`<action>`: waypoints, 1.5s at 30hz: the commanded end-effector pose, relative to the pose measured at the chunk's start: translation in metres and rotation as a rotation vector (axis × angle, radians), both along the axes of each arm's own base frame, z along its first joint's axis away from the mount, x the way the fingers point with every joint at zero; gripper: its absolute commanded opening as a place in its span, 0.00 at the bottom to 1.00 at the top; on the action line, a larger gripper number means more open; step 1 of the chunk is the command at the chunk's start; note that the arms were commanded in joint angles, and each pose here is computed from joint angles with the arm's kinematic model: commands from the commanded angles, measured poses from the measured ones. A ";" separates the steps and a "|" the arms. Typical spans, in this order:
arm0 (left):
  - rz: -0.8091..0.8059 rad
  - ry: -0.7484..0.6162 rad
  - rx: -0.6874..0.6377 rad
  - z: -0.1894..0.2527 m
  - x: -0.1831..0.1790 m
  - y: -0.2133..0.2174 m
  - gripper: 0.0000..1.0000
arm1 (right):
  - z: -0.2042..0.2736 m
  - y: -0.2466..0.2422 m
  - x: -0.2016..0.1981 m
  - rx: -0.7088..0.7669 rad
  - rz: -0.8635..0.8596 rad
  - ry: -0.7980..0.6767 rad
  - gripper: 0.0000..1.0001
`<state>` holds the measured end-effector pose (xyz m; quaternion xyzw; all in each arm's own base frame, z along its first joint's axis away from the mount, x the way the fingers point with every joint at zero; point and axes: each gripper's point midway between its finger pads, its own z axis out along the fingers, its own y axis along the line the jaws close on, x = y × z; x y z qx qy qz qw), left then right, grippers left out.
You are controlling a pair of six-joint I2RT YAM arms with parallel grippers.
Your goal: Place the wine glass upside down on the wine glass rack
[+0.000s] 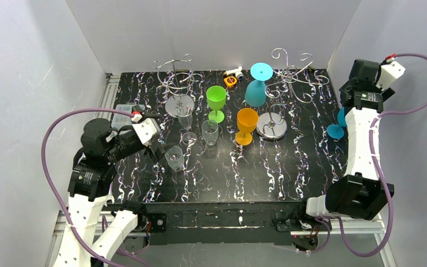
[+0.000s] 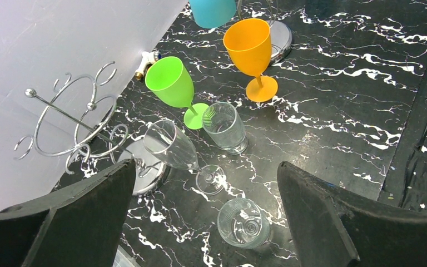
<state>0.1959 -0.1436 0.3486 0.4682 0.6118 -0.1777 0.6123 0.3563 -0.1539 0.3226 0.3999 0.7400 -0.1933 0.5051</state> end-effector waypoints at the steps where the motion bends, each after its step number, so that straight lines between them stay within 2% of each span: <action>1: -0.035 -0.002 -0.014 0.010 -0.007 -0.004 0.98 | -0.047 -0.010 0.000 0.099 -0.045 0.018 0.78; 5: -0.046 0.012 -0.003 0.007 -0.007 -0.005 0.98 | -0.078 -0.009 0.006 0.118 -0.035 0.044 0.77; 10: -0.046 0.035 -0.002 0.008 -0.003 -0.006 0.98 | -0.099 -0.014 0.014 0.098 -0.034 0.069 0.71; 23: -0.025 0.060 0.018 -0.001 0.005 -0.005 0.98 | -0.122 -0.020 0.041 0.087 -0.012 0.093 0.59; 26: -0.029 0.064 0.022 -0.004 0.006 -0.005 0.98 | -0.130 -0.018 0.041 0.100 -0.007 0.098 0.52; 31: -0.028 0.062 0.025 -0.004 0.007 -0.005 0.98 | -0.143 -0.012 0.034 0.118 0.008 0.111 0.47; 33: -0.030 0.060 0.023 -0.003 0.006 -0.005 0.98 | -0.146 -0.009 0.030 0.129 0.014 0.118 0.43; 38: -0.041 0.045 0.004 0.005 -0.002 -0.006 0.98 | -0.141 0.000 0.014 0.145 0.022 0.122 0.15; 41: -0.047 0.036 -0.013 0.012 -0.007 -0.006 0.98 | -0.117 0.007 -0.001 0.147 0.032 0.074 0.02; 45: -0.062 0.053 -0.043 0.019 -0.018 -0.008 0.98 | -0.063 0.018 -0.023 0.122 0.065 -0.027 0.01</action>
